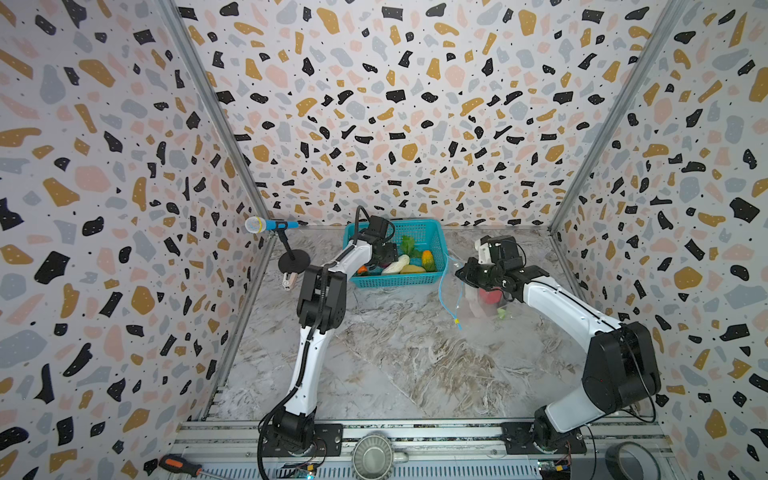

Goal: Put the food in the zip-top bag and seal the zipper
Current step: 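Lower the left gripper and grasp the purple onion, then lift the purple onion and carry it toward the bag mouth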

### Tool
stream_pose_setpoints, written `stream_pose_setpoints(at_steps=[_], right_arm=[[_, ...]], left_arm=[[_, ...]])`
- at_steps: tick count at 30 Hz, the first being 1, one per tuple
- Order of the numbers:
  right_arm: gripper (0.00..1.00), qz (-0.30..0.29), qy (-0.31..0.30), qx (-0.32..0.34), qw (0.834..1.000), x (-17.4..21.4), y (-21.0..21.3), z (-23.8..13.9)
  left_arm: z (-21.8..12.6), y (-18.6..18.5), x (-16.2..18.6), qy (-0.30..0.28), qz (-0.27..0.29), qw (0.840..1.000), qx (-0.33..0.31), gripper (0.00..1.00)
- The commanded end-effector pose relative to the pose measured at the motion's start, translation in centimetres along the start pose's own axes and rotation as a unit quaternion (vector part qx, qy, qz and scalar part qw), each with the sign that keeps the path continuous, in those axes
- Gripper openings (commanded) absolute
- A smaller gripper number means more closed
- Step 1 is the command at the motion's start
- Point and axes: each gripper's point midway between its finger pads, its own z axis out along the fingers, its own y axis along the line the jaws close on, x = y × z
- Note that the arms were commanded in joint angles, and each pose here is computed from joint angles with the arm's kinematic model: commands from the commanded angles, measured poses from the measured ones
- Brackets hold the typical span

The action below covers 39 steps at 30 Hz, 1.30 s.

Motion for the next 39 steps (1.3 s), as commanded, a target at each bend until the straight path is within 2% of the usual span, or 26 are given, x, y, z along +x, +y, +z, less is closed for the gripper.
stream_pose_setpoints(at_steps=[1, 12, 26, 32, 39], right_arm=[[0.0, -0.004, -0.01, -0.011, 1.0, -0.7, 1.0, -0.5], [0.0, -0.004, -0.014, -0.012, 1.0, -0.8, 1.1, -0.7], [0.0, -0.007, -0.024, -0.014, 1.0, -1.5, 1.7, -1.3], [0.0, -0.005, -0.024, -0.017, 1.0, -1.4, 1.8, -1.2], [0.0, -0.005, -0.026, -0.018, 0.999, -1.2, 1.8, -1.3]], left_arm=[[-1.5, -0.3, -1.9, -0.024, -0.002, 1.0, 0.004, 0.7], [-4.9, -1.1, -3.7, -0.054, -0.003, 0.998, 0.014, 0.58], [-9.4, -2.9, -3.0, -0.074, -0.003, 0.995, 0.06, 0.54], [-11.6, -6.3, -1.0, -0.082, 0.01, 0.991, 0.101, 0.53], [-13.9, -11.3, 2.0, -0.072, 0.056, 0.984, 0.154, 0.53]])
